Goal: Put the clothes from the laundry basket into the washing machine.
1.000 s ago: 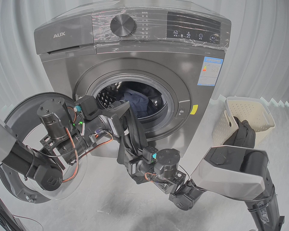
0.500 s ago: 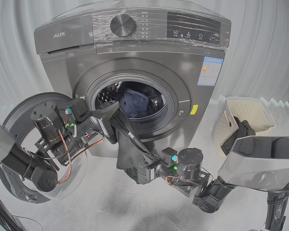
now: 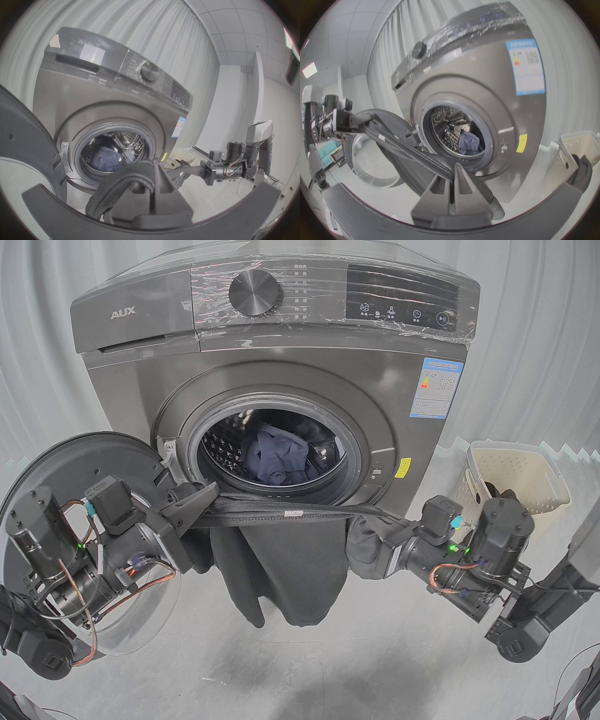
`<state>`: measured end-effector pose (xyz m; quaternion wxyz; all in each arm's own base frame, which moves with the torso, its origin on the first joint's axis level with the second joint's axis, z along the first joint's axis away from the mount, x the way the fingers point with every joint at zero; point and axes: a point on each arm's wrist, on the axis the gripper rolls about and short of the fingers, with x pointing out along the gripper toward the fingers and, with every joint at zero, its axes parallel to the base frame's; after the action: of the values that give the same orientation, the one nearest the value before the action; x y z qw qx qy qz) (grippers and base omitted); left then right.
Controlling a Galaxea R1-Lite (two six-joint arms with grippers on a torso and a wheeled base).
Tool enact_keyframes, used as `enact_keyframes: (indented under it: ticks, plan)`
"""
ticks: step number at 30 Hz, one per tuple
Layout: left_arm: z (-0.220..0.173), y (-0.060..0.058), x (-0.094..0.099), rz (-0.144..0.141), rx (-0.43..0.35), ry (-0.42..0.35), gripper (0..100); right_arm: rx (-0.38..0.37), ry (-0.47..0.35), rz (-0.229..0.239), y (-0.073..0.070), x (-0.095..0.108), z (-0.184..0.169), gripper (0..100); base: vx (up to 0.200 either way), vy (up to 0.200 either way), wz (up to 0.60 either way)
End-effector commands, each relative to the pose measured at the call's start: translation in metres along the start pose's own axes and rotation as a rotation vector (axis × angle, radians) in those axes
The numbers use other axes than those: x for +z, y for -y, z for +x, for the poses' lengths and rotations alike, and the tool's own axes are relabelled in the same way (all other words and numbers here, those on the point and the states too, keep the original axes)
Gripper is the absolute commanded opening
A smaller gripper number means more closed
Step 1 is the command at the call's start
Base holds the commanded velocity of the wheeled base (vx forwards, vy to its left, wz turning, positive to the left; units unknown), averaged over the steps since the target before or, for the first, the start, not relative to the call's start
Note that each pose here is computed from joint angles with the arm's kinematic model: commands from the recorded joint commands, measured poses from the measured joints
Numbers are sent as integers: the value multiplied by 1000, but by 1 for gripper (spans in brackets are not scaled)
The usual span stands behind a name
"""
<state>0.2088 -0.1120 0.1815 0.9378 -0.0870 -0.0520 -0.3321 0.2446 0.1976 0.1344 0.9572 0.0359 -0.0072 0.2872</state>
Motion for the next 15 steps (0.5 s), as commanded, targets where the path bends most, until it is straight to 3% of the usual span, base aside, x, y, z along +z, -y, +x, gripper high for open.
enact_keyframes:
  ticks: [1, 15]
  plan:
    - [-14, 7, 16, 12, -26, 61, 0, 7, 90, 9, 1, 31, -22, 0, 0, 0, 0]
    - [-14, 2, 12, 22, 3, 46, 0, -17, 204, 42, 2, 55, -10, 0, 0, 0, 0]
